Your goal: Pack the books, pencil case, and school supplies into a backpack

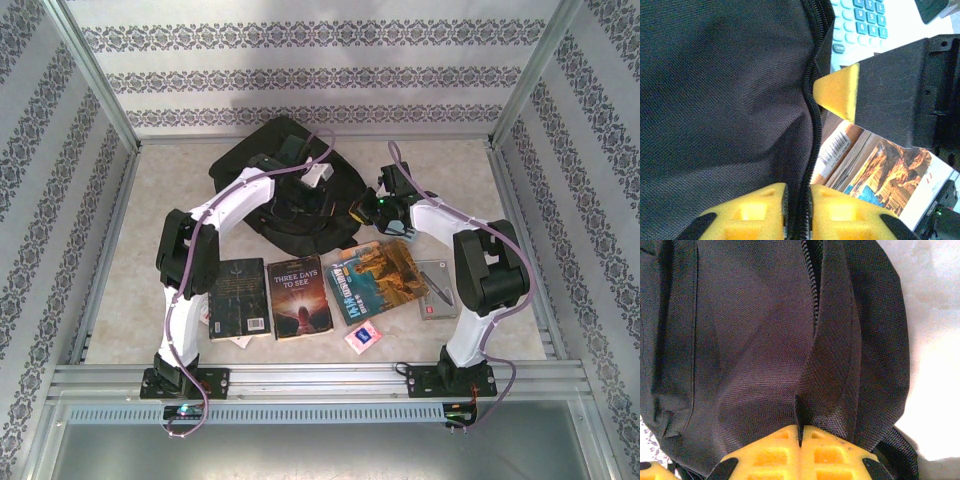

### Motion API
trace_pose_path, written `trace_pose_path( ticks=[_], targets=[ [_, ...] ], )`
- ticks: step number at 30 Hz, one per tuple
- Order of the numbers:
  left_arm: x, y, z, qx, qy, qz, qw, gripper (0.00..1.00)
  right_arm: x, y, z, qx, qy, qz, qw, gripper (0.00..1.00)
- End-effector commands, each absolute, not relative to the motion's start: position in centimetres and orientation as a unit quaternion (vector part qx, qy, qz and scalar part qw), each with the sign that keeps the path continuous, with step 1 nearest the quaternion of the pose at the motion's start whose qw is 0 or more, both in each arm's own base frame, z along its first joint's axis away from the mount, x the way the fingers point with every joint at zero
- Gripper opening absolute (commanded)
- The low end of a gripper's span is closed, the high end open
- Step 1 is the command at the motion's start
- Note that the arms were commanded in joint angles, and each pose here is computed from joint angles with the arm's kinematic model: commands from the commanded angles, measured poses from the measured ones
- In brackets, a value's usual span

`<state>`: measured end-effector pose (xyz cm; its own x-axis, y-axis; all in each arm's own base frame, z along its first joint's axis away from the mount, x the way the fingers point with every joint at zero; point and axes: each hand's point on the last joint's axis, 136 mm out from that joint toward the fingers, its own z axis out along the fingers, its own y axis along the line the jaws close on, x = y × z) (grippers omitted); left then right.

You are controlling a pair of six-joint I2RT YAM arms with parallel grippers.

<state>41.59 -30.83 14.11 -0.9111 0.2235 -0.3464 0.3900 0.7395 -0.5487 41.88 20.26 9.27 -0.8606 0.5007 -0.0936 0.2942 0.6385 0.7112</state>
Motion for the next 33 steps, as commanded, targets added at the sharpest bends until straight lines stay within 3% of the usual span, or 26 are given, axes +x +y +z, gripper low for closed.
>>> trace_pose_path(
  ticks=[1,5,23,28,33],
  targets=[
    [42.1,-31.3,16.0,0.167,0.914,-0.342,0.144,0.22,40.8,20.0,7.0,0.223,0.906,0.339,0.124,0.00],
    [42.1,-31.2,15.6,0.167,0.916,-0.336,0.142,0.31,40.8,19.9,7.2,0.223,0.905,0.340,0.126,0.00],
    [42.1,-30.6,12.6,0.172,0.929,-0.306,0.117,0.31,40.8,20.1,7.4,0.225,0.902,0.347,0.126,0.00],
    [42.1,-30.6,12.3,0.173,0.930,-0.303,0.117,0.24,40.8,20.1,7.5,0.225,0.901,0.348,0.127,0.00],
    [42.1,-31.1,13.0,0.178,0.925,-0.314,0.119,0.00,40.7,19.9,7.6,0.225,0.902,0.346,0.128,0.00]
  ],
)
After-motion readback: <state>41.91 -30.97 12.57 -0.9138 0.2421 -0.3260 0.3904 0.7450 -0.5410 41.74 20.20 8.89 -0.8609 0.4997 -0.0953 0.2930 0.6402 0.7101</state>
